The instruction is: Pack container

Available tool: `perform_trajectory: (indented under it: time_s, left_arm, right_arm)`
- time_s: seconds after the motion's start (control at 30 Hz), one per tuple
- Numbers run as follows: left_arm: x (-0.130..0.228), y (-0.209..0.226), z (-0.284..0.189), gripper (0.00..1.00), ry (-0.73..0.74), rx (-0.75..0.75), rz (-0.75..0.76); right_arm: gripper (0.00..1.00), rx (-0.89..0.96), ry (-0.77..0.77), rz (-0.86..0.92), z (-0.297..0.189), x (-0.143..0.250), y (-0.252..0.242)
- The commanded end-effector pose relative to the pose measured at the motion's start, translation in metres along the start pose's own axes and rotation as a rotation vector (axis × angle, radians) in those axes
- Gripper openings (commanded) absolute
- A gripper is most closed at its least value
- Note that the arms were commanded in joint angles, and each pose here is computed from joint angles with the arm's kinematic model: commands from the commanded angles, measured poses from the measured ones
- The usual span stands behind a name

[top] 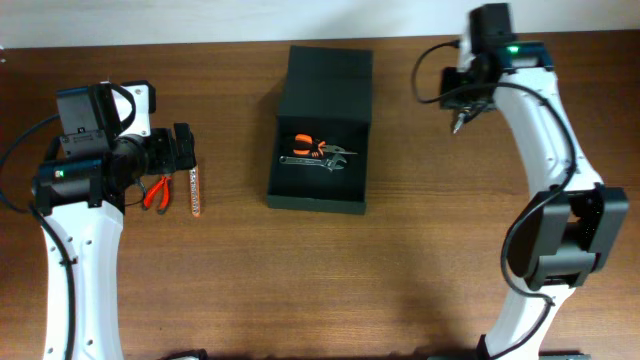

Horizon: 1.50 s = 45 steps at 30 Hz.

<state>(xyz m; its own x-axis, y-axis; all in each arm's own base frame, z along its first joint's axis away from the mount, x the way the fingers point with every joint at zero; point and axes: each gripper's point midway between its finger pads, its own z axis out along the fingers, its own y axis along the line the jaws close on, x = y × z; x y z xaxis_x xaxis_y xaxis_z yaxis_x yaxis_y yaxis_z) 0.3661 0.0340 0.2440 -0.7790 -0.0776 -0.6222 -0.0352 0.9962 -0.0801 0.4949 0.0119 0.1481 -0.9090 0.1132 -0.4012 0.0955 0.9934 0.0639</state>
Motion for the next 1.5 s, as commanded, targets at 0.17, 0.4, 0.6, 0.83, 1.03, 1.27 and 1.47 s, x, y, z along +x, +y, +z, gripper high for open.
perform_trajectory:
  time_s: [0.17, 0.4, 0.6, 0.83, 1.03, 1.27, 1.47]
  left_arm:
    - [-0.008, 0.002, -0.004, 0.99, -0.021, -0.009, 0.019]
    - [-0.008, 0.002, -0.004, 0.99, -0.02, -0.009, 0.019]
    - [-0.008, 0.002, -0.004, 0.99, -0.021, -0.009, 0.019]
    - [-0.008, 0.002, -0.004, 0.99, -0.02, -0.009, 0.019]
    - [-0.008, 0.002, -0.004, 0.99, -0.02, -0.009, 0.019]
    - [-0.008, 0.002, -0.004, 0.99, -0.02, -0.009, 0.019]
    - [-0.008, 0.002, -0.004, 0.99, -0.021, -0.009, 0.019]
  right_arm:
    - [0.59, 0.028, 0.035, 0.184, 0.015, 0.005, -0.039]
    - [0.59, 0.072, 0.135, 0.393, 0.045, 0.027, -0.06]
    - [0.59, 0.103, 0.156, 0.58, 0.055, 0.033, -0.075]
    - [0.59, 0.125, 0.182, 0.695, 0.063, 0.041, -0.091]
    - [0.6, 0.154, 0.2, 0.761, 0.061, 0.048, -0.102]
    - [0.62, 0.21, 0.259, 0.856, 0.062, 0.071, -0.121]
    - [0.63, 0.258, 0.337, 0.939, 0.069, 0.104, -0.137]
